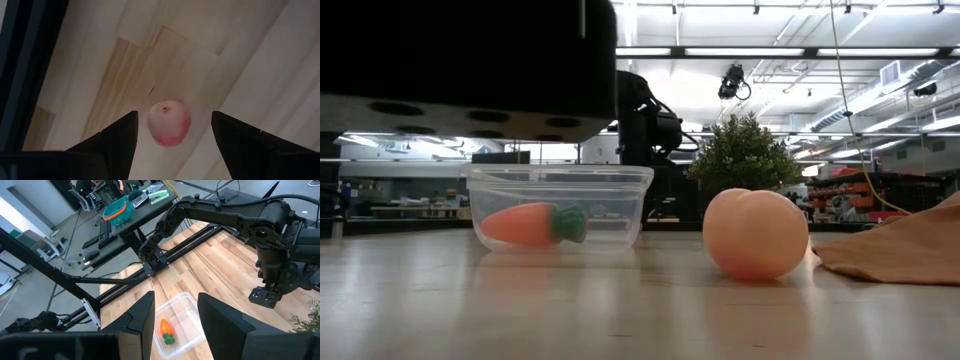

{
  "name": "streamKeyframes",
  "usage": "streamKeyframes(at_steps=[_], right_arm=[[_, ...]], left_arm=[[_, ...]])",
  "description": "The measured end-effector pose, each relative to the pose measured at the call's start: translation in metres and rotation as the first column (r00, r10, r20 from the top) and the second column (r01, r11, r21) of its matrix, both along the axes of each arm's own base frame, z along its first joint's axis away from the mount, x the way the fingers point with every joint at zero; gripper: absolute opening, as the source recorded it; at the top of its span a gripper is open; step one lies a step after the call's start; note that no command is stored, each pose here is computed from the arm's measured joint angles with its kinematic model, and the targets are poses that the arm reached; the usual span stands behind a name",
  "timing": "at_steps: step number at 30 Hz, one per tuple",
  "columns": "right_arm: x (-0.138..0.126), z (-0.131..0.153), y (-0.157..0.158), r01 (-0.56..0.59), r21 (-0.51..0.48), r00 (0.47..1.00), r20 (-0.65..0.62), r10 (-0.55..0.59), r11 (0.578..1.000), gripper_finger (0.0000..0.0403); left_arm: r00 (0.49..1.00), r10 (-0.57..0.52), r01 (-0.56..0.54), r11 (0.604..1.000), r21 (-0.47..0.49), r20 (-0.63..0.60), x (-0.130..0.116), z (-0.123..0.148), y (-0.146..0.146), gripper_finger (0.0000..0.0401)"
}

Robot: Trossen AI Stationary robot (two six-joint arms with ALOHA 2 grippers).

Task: Pick and placing Produce into tupperware
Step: Put the pink peach into the transparent bin

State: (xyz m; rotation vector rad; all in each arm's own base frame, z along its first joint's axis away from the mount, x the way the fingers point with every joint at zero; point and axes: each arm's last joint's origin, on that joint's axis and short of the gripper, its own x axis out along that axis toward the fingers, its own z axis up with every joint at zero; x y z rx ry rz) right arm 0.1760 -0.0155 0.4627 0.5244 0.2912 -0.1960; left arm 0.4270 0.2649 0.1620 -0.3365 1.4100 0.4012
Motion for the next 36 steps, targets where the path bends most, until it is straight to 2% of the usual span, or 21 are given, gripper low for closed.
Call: streamKeyframes(at_steps=[22,36], right_arm=[[0.0000,0.0000,-0.0002,0.003,-0.001,1.000,0.000,-0.003,1.000,0.0122],[0.0000,0.0000,-0.0001,0.003,0.000,1.000,0.000,-0.003,1.000,0.0122]], left_arm=[[1.000,0.016,-0.015,0.999,-0.051,0.007,-0.0021,-0.0042,0.0021,0.0256],[1.000,0.014,-0.014,0.998,-0.056,0.010,-0.0017,-0.0041,0.0015,0.0202]])
